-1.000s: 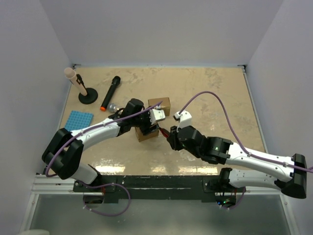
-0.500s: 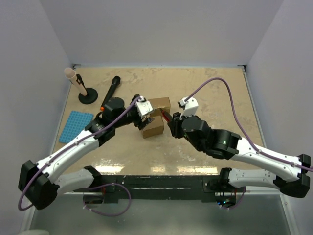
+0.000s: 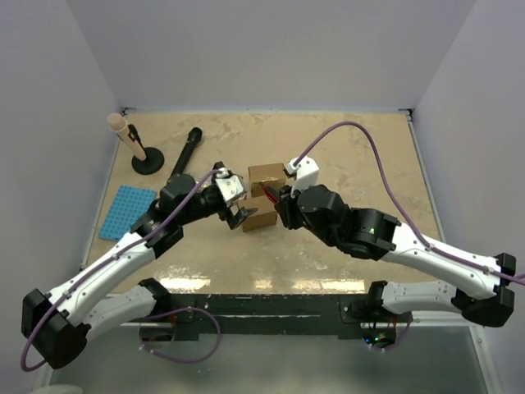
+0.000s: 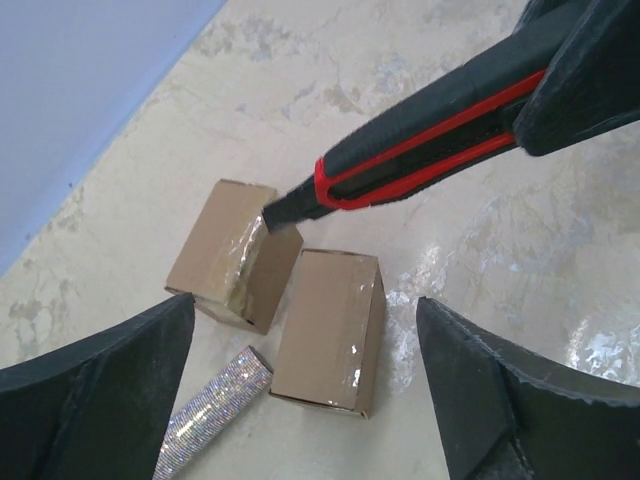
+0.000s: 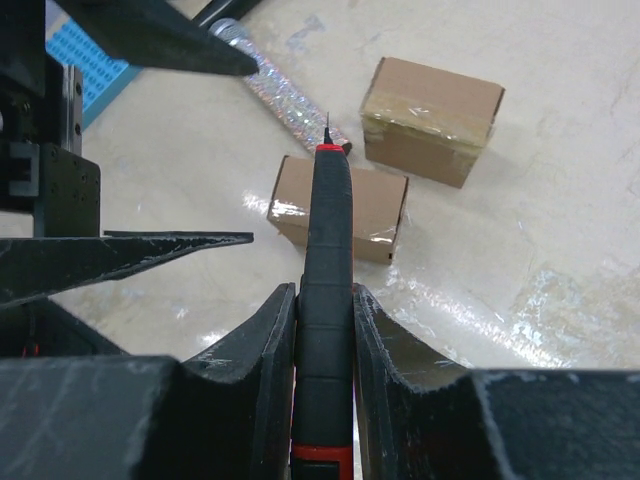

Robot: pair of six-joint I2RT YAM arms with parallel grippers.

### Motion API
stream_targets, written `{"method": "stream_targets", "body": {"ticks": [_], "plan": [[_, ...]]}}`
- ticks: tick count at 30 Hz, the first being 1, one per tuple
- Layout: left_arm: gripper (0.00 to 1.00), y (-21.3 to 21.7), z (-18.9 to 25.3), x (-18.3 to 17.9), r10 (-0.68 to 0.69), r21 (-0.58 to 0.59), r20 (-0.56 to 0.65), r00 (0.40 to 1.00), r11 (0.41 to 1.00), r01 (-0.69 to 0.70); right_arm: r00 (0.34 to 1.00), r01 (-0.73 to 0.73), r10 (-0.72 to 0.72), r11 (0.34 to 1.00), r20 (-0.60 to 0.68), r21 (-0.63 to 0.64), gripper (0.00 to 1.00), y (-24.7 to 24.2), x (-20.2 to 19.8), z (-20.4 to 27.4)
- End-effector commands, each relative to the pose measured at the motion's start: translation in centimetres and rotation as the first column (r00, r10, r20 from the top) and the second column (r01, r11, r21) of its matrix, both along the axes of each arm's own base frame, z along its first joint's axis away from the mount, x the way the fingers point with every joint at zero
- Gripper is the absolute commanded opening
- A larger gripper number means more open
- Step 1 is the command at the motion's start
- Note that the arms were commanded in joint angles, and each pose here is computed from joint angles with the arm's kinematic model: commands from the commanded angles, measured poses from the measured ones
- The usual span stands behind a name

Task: Unpack the express box
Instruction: Cut the express box at the center of the board.

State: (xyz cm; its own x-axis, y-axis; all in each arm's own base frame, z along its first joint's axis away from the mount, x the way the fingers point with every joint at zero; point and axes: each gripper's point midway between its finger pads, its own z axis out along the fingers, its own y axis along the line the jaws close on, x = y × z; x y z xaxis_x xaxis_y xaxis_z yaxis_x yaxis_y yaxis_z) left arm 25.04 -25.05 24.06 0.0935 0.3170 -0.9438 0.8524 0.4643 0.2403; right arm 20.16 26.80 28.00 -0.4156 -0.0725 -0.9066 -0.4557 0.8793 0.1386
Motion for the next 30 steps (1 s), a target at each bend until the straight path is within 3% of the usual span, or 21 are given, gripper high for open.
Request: {"method": "stream_targets", "body": {"ticks": [1, 7, 11, 15, 17, 20, 30], "plan": [[1.0, -0.2, 7.7, -2.4, -0.069, -0.166, 0.142, 0.988, 0.982, 0.092, 0.979, -0.205, 0.205, 0.977, 0.005, -0.053, 0.0, 1.6, -1.7, 2.8], [0.98, -0.5, 13.8, -5.3, -0.181, -0.242, 0.222, 0.958, 0.942, 0.234, 0.947, -0.32, 0.309, 0.932, -0.087, -0.173, 0.0, 1.2, -3.3, 0.9], [0.91, -1.8, 11.7, -5.9, -0.328, -0.175, 0.105, 0.939, 0.923, 0.342, 0.911, -0.413, 0.404, 0.897, -0.082, -0.161, 0.0, 1.7, -4.5, 2.1], [0.84, -2.8, 9.8, -8.7, -0.562, -0.168, -0.022, 0.827, 0.817, 0.551, 0.873, -0.487, 0.487, 0.868, -0.029, -0.098, 0.0, 2.2, -5.7, 4.4], [0.82, -3.0, 8.6, -8.9, -0.588, -0.162, -0.072, 0.805, 0.804, 0.572, 0.839, -0.543, 0.544, 0.837, -0.005, -0.068, 0.0, 2.6, -6.7, 5.5], [0.82, -2.7, 8.4, -9.4, -0.594, -0.171, -0.042, 0.803, 0.796, 0.58, 0.807, -0.589, 0.589, 0.808, 0.034, -0.021, 0.0, 3.1, -7.6, 7.3], [0.73, -2.3, 7.7, -10.4, -0.605, -0.16, -0.024, 0.796, 0.788, 0.594, 0.806, -0.587, 0.587, 0.809, 0.07, -0.032, 0.0, 3.7, -7.0, 8.6]]}}
